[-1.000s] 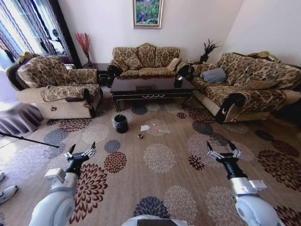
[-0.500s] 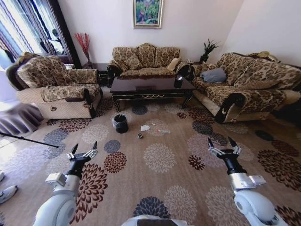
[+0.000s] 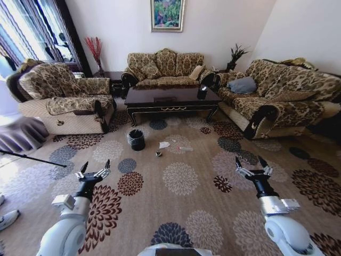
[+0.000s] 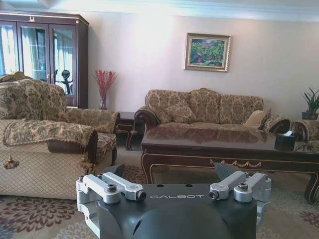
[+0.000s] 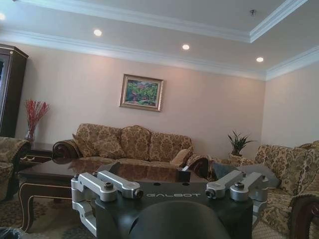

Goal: Move to the front of the table and pick up the trash from the floor, then place it into the trash bin.

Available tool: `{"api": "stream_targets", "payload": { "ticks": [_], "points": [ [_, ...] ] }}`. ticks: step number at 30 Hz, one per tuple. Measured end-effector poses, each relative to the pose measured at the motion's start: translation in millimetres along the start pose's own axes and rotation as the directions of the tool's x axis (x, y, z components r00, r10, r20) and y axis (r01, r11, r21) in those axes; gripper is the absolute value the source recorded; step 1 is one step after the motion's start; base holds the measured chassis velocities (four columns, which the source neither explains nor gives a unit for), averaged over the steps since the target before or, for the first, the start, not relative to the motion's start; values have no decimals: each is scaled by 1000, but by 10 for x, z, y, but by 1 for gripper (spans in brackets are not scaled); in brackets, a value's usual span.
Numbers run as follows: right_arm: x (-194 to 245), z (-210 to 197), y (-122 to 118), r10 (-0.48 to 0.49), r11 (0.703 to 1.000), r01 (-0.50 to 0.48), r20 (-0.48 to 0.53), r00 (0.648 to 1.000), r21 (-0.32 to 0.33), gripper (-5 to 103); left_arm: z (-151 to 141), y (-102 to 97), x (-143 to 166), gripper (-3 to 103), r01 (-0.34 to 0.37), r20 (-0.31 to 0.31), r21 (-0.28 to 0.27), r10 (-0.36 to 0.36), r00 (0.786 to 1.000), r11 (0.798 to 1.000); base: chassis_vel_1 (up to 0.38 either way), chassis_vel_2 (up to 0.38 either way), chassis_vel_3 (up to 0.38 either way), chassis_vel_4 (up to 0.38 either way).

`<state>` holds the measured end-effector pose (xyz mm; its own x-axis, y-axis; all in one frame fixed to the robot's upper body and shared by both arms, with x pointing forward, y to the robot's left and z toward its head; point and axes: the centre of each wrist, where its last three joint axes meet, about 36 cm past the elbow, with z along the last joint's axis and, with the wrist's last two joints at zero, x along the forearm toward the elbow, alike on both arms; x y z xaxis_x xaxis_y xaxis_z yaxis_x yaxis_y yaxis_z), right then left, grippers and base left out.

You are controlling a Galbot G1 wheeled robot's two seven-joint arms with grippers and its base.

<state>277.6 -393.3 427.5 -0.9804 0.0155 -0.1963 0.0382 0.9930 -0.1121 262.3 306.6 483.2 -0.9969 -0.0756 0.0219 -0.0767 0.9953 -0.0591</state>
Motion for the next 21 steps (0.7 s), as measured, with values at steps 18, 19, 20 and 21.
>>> {"api": "stream_targets", "payload": {
  "ticks": [18, 19, 20, 21],
  "points": [
    [-15, -17, 21, -2, 1000, 3, 6, 1000, -22, 100, -19, 13, 10, 100, 3, 3, -7, -3, 1000, 1000, 0, 0, 0, 0],
    [-17, -20, 23, -3, 1000, 3, 7, 1000, -23, 100, -18, 13, 11, 100, 4, 2, -7, -4, 1000, 1000, 0, 0, 0, 0],
    [-22, -22, 24, -4, 1000, 4, 9, 1000, -24, 100, -17, 12, 12, 100, 5, 2, -7, -5, 1000, 1000, 0, 0, 0, 0],
    [-22, -22, 24, -4, 1000, 4, 9, 1000, -24, 100, -17, 12, 12, 100, 5, 2, -7, -5, 1000, 1000, 0, 0, 0, 0]
  ]
}}
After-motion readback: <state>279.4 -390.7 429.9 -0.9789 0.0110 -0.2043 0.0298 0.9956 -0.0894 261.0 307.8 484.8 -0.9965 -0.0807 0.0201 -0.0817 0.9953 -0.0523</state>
